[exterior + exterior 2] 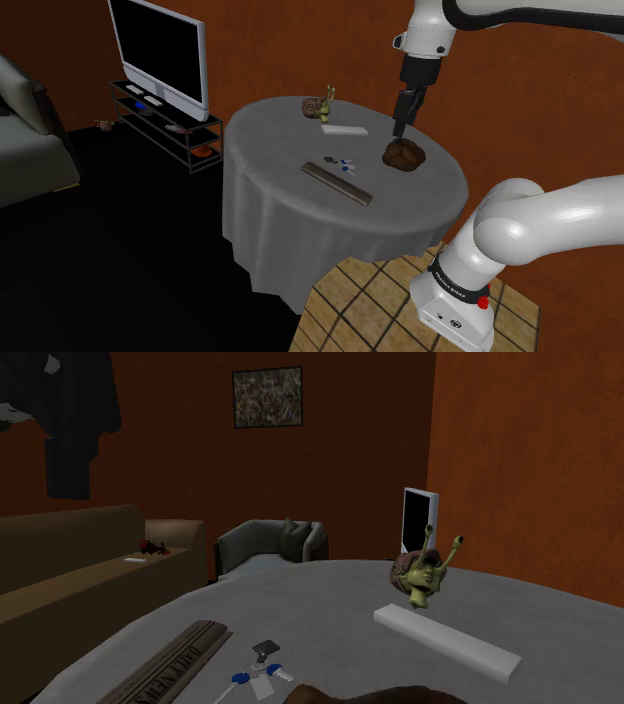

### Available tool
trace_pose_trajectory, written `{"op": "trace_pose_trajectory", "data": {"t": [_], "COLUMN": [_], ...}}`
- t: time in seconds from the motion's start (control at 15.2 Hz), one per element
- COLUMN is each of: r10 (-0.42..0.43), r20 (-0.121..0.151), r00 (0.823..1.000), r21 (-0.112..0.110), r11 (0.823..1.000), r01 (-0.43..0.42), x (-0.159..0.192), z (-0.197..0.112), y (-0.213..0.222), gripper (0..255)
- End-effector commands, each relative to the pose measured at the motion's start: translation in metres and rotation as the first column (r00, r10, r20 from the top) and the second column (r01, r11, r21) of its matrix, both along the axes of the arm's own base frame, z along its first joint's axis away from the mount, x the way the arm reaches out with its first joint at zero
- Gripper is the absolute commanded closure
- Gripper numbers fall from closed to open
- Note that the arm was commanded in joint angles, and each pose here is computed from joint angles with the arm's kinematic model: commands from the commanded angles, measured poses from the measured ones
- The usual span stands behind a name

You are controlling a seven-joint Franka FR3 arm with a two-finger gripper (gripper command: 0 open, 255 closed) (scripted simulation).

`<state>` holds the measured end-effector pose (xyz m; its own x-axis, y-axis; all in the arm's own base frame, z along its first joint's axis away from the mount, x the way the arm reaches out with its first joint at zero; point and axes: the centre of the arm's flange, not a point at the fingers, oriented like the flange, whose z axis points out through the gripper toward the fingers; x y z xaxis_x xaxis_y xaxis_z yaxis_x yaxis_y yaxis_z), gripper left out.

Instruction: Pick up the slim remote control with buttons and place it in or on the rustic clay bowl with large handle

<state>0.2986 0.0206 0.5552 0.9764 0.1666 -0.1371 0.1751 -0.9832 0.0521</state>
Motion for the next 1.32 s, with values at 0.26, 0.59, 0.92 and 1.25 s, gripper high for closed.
{"op": "trace_pose_trajectory", "data": {"t": [0.26,0.59,0.92,1.25], "r10": [0.073,0.164,0.253,0.340], "r20": [0.012,0.027,0.043,0.061], "r00": [0.997,0.986,0.967,0.939], "r21": [0.010,0.021,0.031,0.039], "r11": [0.997,0.986,0.967,0.939], "r01": [-0.073,-0.164,-0.254,-0.342], "x": [0.020,0.051,0.086,0.125], "z": [-0.020,-0.045,-0.070,-0.095], "y": [-0.043,-0.095,-0.143,-0.188], "gripper": [0,0,0,0]}}
